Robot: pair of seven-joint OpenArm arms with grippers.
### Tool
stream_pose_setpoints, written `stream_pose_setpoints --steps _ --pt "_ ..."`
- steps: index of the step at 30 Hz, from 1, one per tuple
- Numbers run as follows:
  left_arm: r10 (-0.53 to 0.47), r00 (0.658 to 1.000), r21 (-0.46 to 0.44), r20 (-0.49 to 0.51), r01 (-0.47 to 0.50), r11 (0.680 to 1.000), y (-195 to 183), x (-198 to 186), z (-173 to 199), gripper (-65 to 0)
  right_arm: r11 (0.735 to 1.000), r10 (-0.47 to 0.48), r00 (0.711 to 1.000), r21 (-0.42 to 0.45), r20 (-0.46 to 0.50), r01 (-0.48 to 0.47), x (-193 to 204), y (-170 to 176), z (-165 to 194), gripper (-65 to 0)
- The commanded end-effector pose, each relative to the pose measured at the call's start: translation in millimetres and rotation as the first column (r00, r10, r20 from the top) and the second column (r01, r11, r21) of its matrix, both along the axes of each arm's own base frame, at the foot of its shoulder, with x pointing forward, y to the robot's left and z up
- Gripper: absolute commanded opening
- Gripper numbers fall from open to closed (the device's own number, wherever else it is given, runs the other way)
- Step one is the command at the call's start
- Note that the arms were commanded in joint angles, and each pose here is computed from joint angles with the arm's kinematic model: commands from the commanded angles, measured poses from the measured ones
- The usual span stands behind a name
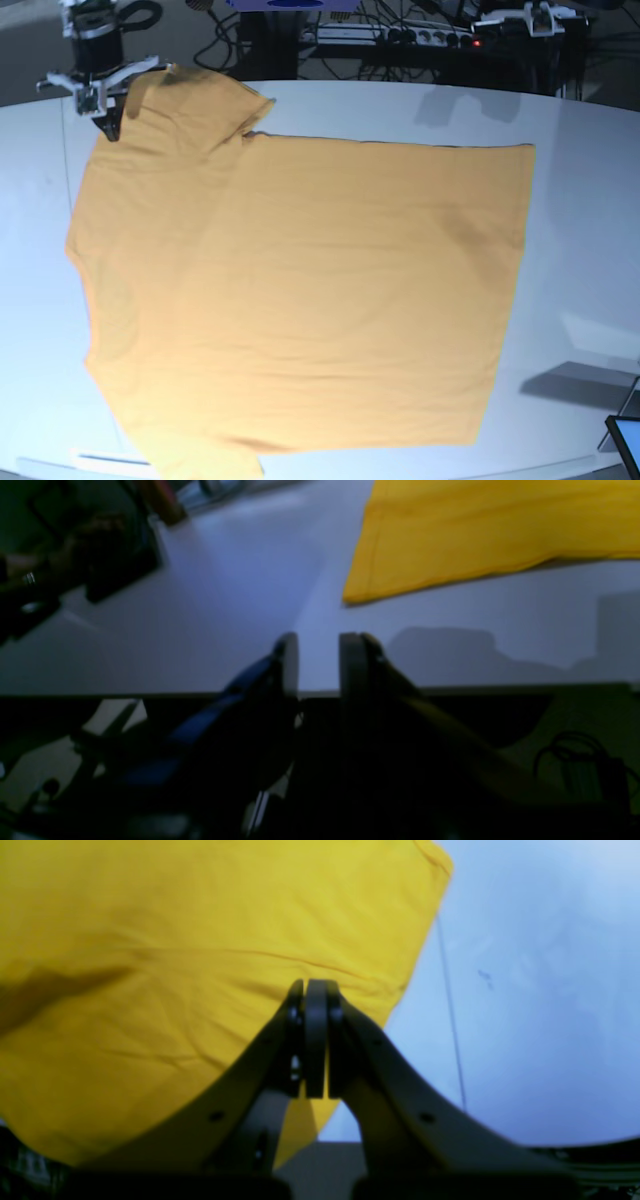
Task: Fold the T-shirt properly
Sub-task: 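Lower the right gripper onto the shirt's shoulder corner and pinch it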
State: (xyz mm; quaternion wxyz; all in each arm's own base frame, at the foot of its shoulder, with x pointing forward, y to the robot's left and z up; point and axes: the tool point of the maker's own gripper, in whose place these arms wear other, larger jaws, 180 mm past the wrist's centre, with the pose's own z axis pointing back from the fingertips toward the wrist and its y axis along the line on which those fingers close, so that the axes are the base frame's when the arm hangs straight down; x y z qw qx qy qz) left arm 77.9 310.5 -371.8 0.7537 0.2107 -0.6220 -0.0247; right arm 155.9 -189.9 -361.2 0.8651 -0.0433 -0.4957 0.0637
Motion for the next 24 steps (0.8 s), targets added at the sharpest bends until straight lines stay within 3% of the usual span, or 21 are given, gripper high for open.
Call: stream_pose_setpoints --steps 1,4,8,13,18,24 --pt "-0.006 1.0 0.022 0.021 0.005 1.0 3 2 10 -48.2 1.0 -0.001 0.999 -0.012 0.039 0.001 8 -7 11 -64.6" --pt "0.005 1.0 0.01 -0.007 -0.005 1.0 6 9 9 -48.2 1.0 0.014 1.0 -0.015 0.001 -0.014 18 -21 11 -60.6" --pt "-0.002 1.0 0.012 0.003 0.002 1.0 3 19 16 -48.2 0.998 -0.062 0.997 0.031 -0.042 0.063 21 -61 18 -50.9" --pt "-0.008 1.0 0.012 0.012 0.008 1.0 1 22 19 -48.5 0.994 -0.105 0.981 0.007 -0.162 0.107 10 -89 12 -48.8" --pt "-0.01 1.0 0.004 0.003 0.01 1.0 -1 21 16 -48.7 0.994 -0.11 0.971 -0.015 -0.213 0.109 5 -93 8 -45.1" --pt "-0.004 1.0 -0.001 -0.003 0.004 1.0 -1 23 14 -48.7 0.995 -0.099 0.959 -0.011 -0.267 0.1 5 -89 1 -30.6"
